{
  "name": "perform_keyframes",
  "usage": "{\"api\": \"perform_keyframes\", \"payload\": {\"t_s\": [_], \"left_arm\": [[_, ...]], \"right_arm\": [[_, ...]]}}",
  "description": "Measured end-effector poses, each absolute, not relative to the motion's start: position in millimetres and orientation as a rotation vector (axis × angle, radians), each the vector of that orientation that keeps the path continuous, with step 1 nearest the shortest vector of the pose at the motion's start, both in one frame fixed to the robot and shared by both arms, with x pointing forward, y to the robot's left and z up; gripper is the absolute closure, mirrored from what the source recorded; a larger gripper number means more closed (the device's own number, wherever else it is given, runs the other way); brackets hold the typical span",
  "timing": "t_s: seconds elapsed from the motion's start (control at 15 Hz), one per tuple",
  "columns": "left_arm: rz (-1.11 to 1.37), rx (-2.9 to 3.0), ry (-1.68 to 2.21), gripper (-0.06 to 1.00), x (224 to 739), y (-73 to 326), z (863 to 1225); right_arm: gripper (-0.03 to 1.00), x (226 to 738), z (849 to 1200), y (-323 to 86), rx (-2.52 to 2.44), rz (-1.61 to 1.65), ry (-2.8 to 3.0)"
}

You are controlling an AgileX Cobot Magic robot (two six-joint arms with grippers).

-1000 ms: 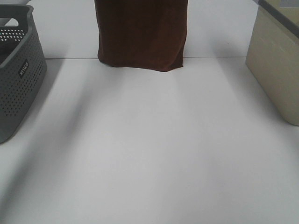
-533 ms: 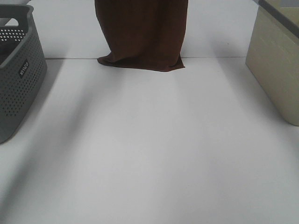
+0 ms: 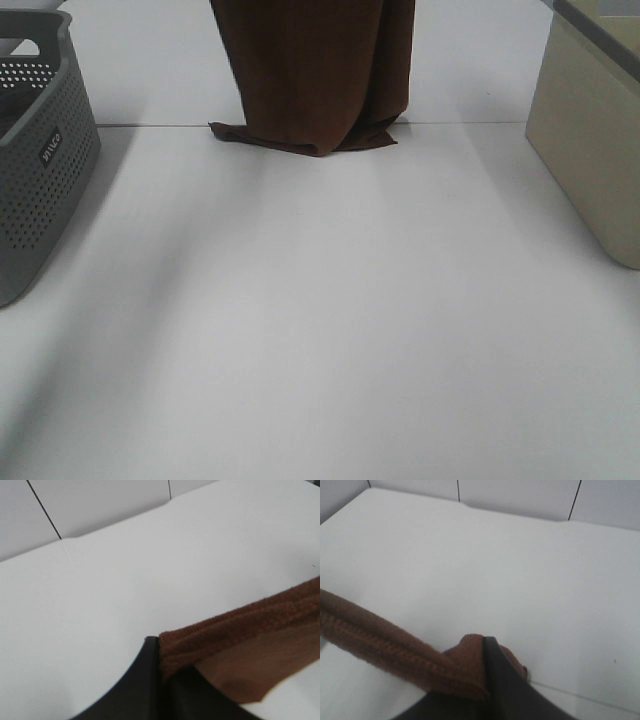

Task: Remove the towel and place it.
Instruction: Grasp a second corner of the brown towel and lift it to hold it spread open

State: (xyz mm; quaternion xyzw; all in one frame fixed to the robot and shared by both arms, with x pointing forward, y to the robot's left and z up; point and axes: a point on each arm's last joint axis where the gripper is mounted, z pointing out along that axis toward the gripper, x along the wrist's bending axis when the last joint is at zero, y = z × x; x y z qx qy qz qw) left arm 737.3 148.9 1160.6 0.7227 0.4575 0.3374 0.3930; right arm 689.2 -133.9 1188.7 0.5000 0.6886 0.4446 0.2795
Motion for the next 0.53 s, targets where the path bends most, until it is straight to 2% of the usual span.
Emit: {"api": "perform_keyframes", "payload": {"t_s": [0.27,0.53], "left_arm": [[0.692,1.927,1.216,0.94,686.7,156.0,1205.3],[0.657,1.886,1.226,0.94,666.4,160.0,1227.1]], "right_arm": [[0.96,651.5,1213.8,-142.3,1.406,1.125,1.985],[0.96,622.4,1230.8,-145.6,1.401,1.109,2.115]]}}
